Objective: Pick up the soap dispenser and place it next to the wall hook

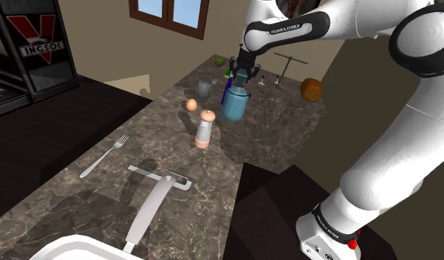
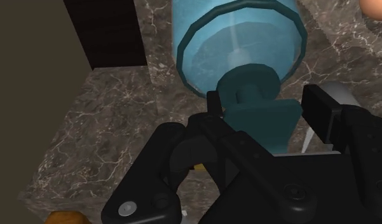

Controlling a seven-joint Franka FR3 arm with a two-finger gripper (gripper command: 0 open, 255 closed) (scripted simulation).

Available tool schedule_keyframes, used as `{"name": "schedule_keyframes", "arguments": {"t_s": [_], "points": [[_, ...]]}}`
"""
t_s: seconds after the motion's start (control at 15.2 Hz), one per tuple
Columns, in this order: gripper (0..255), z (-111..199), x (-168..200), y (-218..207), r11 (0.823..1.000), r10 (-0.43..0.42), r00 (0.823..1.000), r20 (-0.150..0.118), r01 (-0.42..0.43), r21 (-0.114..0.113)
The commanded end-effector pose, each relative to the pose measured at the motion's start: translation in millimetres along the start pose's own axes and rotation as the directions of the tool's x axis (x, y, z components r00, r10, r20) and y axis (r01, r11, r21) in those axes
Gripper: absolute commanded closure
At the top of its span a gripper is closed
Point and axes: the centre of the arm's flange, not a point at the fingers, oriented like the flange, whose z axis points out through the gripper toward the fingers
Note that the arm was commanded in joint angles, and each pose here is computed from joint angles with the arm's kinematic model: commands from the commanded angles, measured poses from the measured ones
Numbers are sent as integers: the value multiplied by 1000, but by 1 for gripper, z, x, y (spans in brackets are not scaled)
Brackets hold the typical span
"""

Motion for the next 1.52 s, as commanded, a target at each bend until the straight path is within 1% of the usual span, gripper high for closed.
{"name": "schedule_keyframes", "arguments": {"t_s": [0.0, 0.26, 1.45], "points": [[255, -11, 4, 0, 1000, 0, 1000, -1, 0, 0], [255, -30, 10, 0, 1000, 0, 1000, -1, 0, 0], [255, -96, -200, -89, 1000, 0, 1000, -1, 0, 0]]}}
